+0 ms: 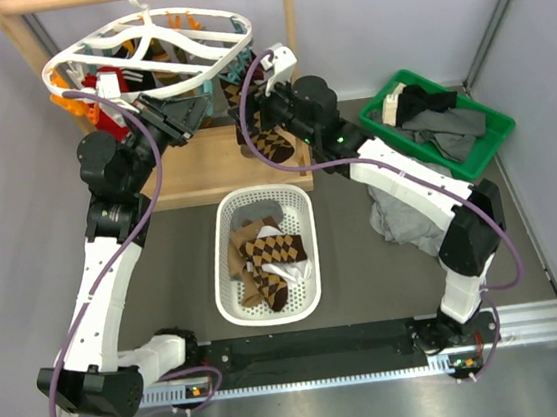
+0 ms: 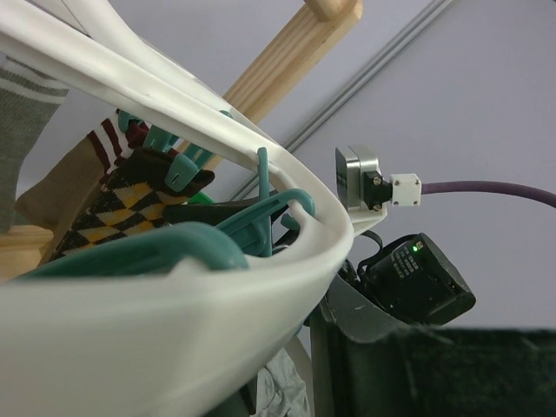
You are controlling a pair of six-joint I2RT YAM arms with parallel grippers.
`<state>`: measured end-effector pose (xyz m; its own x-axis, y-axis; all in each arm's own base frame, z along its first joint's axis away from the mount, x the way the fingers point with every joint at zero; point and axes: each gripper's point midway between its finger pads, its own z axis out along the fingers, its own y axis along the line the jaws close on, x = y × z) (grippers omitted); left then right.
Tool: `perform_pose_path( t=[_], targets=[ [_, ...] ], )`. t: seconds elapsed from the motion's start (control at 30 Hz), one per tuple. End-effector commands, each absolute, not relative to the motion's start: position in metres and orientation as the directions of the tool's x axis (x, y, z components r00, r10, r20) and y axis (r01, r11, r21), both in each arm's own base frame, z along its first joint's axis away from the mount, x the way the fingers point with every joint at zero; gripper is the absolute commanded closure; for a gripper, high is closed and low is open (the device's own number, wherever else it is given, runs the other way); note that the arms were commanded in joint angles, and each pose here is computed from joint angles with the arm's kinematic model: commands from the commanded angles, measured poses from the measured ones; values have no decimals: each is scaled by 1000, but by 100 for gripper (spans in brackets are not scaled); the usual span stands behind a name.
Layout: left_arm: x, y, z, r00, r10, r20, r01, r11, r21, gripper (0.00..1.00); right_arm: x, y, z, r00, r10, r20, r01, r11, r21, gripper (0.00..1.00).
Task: Remove the socks clipped to the hanger
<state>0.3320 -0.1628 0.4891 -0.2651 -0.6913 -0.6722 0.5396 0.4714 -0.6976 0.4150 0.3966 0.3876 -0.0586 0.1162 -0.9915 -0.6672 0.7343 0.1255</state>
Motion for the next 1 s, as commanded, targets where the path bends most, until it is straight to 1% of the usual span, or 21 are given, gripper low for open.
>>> perform_pose_path(
  t=[0.0, 0.03, 0.13, 0.17, 0.23, 0.37, 0.47, 0.8, 0.97],
  targets=[
    [339, -158, 481, -285, -703, -652, 490, 478, -729, 78, 405, 373, 457, 60, 203, -977, -654, 748, 115, 24],
    [338, -158, 481, -284, -704, -651, 489, 478, -729, 78, 404, 373, 458, 62, 203, -977, -655, 747, 114, 25],
    [337, -158, 482, -281, -705, -651, 490, 477, -729, 78, 403, 370, 463, 71, 210, -975, -652, 750, 113, 29],
    [337, -158, 483, -280, -706, -651, 491, 477, -729, 78, 402, 370, 464, 76, 208, -975, -654, 748, 109, 37],
    [337, -157, 483, -279, -705, -652, 493, 478, -727, 78, 400, 370, 467, 82, 212, -974, -660, 743, 106, 41],
    [336, -158, 485, -280, -707, -650, 495, 474, -729, 78, 401, 374, 465, 71, 205, -976, -671, 734, 105, 36],
    [336, -158, 485, -282, -707, -649, 497, 471, -729, 78, 402, 378, 460, 52, 206, -977, -678, 726, 117, 36],
    [336, -158, 484, -284, -705, -650, 496, 472, -729, 78, 400, 400, 448, -16, 239, -971, -738, 653, 173, 36],
    [336, -159, 484, -285, -704, -650, 497, 472, -729, 77, 402, 407, 444, -36, 245, -969, -745, 639, 189, 40]
  ],
)
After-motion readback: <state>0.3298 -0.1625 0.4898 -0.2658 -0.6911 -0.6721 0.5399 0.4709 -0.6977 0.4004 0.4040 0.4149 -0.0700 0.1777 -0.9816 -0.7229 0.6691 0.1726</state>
